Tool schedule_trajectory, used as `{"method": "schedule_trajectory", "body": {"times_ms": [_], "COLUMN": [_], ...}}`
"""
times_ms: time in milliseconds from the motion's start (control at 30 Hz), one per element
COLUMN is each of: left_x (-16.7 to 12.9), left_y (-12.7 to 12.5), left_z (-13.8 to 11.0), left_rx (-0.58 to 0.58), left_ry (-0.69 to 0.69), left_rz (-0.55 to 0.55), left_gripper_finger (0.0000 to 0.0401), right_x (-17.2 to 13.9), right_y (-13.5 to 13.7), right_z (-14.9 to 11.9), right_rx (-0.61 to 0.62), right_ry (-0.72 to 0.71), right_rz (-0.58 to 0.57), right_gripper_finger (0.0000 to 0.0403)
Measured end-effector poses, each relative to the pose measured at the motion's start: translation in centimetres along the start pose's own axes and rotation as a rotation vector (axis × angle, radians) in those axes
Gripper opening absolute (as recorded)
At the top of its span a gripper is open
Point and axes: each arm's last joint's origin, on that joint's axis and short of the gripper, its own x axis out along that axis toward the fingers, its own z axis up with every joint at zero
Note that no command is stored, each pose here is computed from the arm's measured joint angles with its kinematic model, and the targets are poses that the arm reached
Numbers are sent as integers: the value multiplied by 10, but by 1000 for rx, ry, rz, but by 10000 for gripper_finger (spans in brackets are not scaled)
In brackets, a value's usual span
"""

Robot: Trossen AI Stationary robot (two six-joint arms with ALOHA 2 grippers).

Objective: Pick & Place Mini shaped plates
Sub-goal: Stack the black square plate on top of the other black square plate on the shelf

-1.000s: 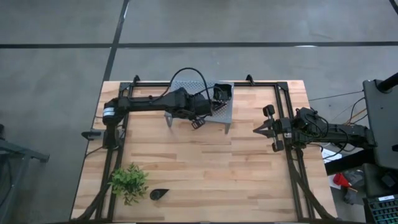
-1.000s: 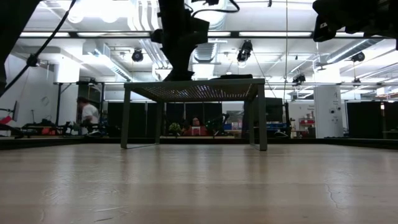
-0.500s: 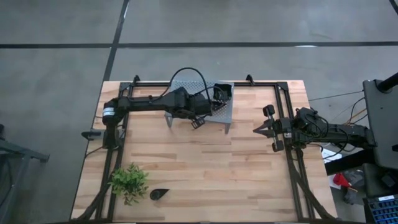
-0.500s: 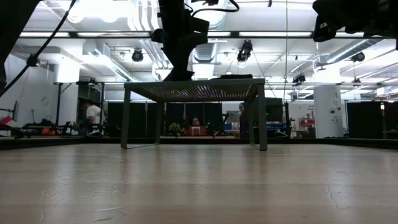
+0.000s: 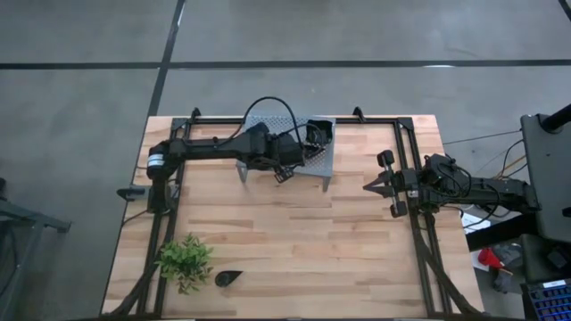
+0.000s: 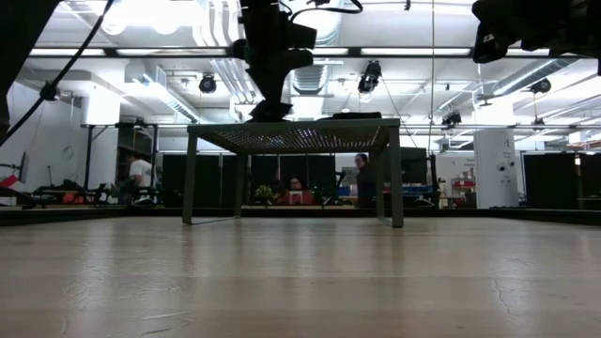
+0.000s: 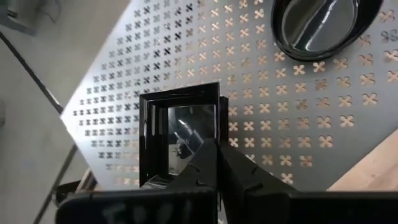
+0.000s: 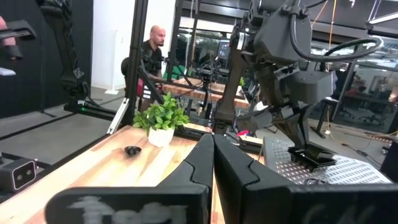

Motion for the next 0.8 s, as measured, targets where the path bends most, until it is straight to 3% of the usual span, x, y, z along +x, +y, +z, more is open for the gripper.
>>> {"method": "schedule_trajectory", "body": {"times_ms": [600, 800], "left_x": [4, 4], "left_y": [0, 1], "left_z": [-3, -3], "left_rx": [-41, -44], "left_ry": [12, 10], "left_rz": [29, 35], "left_gripper_finger": [4, 27], "right_x": [0, 0], "right_y": [0, 0], "right_z": [0, 0], "right_rx": [0, 0], "right_ry": [0, 0], "right_rz": [0, 0], "right_gripper_finger": [8, 8]}}
